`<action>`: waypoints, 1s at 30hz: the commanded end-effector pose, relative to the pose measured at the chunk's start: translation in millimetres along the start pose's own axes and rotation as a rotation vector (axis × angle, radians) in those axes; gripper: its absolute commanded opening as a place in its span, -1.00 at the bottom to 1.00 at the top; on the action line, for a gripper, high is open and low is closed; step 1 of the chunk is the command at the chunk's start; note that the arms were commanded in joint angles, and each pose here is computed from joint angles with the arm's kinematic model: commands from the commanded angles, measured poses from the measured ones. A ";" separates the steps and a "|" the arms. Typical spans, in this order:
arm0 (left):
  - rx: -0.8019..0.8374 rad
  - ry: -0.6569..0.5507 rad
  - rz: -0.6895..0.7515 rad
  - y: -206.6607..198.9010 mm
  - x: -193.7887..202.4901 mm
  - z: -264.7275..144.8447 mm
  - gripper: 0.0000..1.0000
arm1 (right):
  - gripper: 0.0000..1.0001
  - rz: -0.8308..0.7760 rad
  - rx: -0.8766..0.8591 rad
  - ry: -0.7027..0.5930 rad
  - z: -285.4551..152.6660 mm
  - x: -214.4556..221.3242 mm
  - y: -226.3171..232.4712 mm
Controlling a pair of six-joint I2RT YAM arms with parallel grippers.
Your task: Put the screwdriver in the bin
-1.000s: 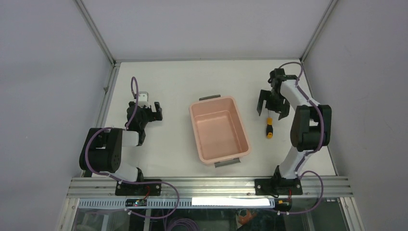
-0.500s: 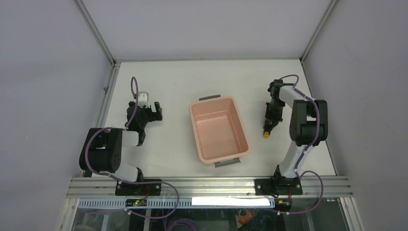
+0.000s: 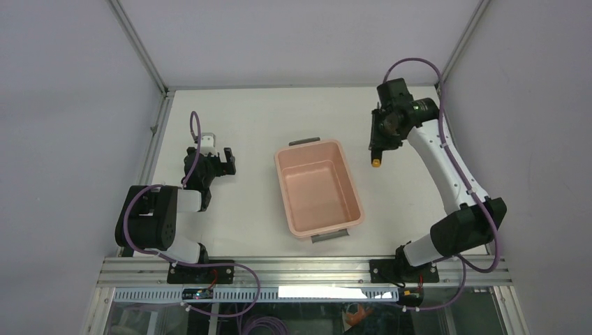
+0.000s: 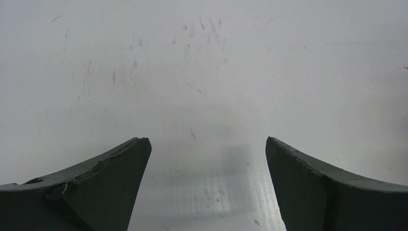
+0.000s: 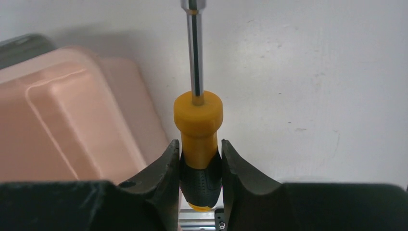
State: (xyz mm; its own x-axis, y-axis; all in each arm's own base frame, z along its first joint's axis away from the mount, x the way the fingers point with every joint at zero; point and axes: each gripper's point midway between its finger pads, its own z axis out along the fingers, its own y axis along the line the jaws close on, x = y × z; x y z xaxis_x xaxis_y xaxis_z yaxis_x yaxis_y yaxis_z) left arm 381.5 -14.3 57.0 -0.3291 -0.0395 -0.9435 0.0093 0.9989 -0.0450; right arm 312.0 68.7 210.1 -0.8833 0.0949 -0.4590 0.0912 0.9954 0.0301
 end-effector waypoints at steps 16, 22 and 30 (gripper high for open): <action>0.012 -0.083 0.009 -0.4 -24.6 4.1 0.98 | -1.00 -0.258 -0.213 0.113 28.5 135.4 186.6; 0.012 -0.083 0.009 -0.5 -24.8 4.0 0.98 | -1.00 -0.266 -0.138 0.141 69.7 162.0 188.2; 0.011 -0.083 0.009 -0.2 -24.8 4.0 0.98 | -0.51 -0.254 -0.068 0.171 96.2 180.4 176.4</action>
State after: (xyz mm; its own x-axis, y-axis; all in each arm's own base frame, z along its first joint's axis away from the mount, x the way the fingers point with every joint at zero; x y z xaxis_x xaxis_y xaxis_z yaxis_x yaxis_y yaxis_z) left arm 381.4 -14.3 56.9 -0.3294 -0.0395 -0.9434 0.0092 0.9989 -0.0450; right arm 199.1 249.7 44.5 -0.9492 -0.2162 -0.2285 -0.2153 0.9761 -0.0294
